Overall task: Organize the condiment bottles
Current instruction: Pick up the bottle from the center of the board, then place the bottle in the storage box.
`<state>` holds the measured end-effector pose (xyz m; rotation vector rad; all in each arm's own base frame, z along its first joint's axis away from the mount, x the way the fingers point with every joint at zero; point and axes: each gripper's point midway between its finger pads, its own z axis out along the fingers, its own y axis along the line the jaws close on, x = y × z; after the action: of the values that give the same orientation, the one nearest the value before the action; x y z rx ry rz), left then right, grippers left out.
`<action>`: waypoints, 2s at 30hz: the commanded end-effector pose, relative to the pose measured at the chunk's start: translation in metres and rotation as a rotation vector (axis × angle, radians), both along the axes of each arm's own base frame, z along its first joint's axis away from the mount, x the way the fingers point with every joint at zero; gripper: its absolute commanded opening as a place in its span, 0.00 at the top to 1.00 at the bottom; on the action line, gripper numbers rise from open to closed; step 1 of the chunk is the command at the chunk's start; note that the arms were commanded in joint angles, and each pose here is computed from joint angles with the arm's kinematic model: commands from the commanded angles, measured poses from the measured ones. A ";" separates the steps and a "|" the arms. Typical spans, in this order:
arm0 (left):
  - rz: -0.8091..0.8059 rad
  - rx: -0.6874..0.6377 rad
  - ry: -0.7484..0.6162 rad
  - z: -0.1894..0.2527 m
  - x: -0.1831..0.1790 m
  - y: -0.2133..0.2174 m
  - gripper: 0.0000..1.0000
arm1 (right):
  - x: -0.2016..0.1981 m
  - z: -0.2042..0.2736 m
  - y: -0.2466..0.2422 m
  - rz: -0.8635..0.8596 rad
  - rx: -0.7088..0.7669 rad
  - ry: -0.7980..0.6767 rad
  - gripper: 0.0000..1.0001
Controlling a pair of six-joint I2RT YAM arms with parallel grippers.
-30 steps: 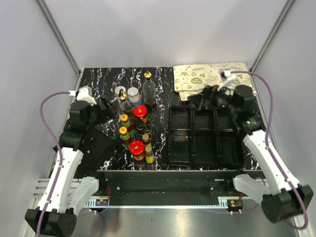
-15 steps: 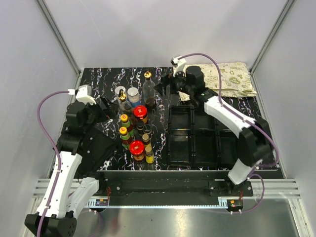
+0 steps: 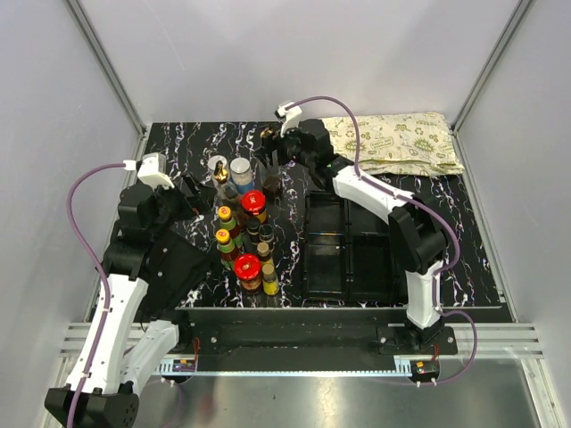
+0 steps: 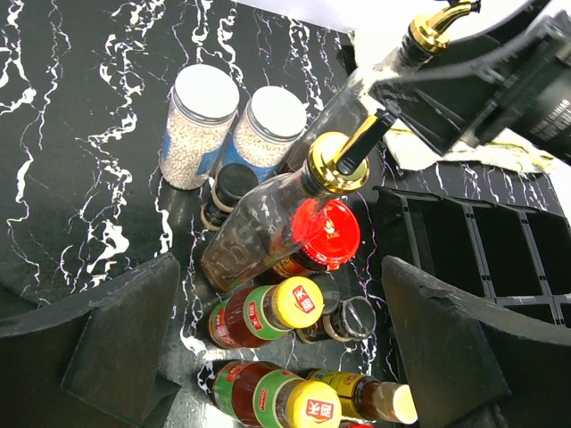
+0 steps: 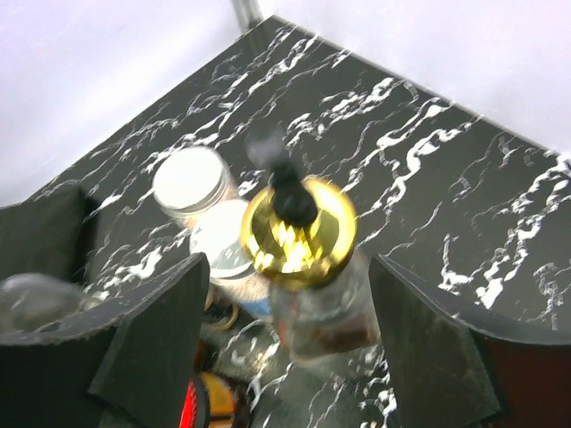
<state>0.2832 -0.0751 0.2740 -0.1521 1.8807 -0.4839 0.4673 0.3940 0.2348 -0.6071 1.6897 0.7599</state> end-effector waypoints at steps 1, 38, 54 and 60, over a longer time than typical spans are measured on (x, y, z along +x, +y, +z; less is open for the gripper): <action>-0.041 -0.002 -0.054 0.012 0.002 -0.006 0.01 | 0.020 0.045 0.009 -0.062 0.055 -0.147 0.21; 0.117 -0.005 -0.024 0.008 0.007 0.021 0.01 | -0.031 0.222 -0.117 -0.538 0.093 -0.373 1.00; 0.389 0.000 -0.054 0.017 -0.007 0.068 0.01 | -0.098 0.200 -0.239 -0.808 -0.017 -0.239 1.00; 0.477 -0.019 -0.020 0.011 -0.012 0.080 0.01 | -0.114 0.182 -0.272 -0.878 -0.044 -0.189 1.00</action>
<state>0.2734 -0.0099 0.2743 -0.5126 1.7977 -0.2242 0.3746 0.1562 0.3745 -0.0806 1.6889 0.0097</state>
